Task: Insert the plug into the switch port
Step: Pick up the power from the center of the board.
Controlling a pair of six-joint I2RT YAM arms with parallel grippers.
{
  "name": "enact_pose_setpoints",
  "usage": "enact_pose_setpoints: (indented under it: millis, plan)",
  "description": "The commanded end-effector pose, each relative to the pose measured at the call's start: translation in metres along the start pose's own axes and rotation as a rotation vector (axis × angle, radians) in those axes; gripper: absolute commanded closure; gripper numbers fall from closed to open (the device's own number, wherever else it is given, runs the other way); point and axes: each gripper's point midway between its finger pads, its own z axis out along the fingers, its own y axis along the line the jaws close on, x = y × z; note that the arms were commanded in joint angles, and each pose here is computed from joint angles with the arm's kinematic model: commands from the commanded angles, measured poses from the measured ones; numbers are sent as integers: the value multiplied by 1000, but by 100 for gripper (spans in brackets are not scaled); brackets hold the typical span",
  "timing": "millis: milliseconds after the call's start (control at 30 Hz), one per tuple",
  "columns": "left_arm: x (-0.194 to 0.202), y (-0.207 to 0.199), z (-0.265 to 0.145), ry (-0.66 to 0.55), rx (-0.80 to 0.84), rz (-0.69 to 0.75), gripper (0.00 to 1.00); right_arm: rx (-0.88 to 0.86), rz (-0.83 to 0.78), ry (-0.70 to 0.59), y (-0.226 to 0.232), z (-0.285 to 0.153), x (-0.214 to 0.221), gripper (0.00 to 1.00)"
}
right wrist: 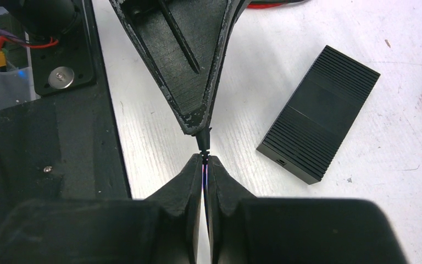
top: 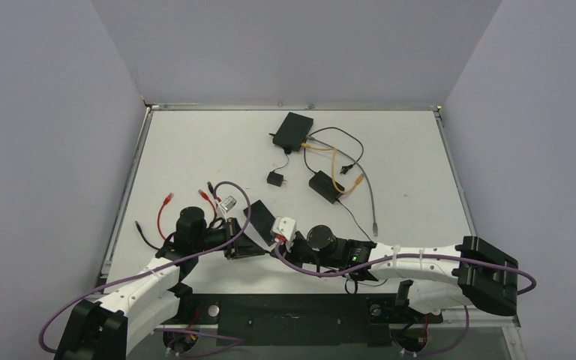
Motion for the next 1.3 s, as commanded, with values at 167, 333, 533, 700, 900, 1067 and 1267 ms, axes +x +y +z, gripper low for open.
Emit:
enact_pose_setpoints:
  millis: [167, 333, 533, 700, 900, 1067, 1267]
  plan:
    - [-4, -12, -1, -11, 52, 87, 100, -4, -115, -111, 1, -16, -25, 61]
    - [-4, -20, -2, -10, 81, 105, 100, 10, -203, -148, -2, -26, -29, 53]
    - [-2, -30, -2, 2, 115, 116, 100, 5, -268, -197, -2, -28, -34, 52]
    - [1, -38, -3, 17, 145, 120, 100, -7, -286, -270, 2, -28, -45, 54]
    - [5, -44, -2, 38, 165, 119, 100, -7, -311, -317, 3, -29, -55, 58]
    - [6, -45, -2, 42, 170, 119, 100, -26, -316, -321, 7, -27, -59, 61]
    - [6, -45, -1, 45, 168, 116, 100, -49, -319, -300, 12, -24, -55, 66]
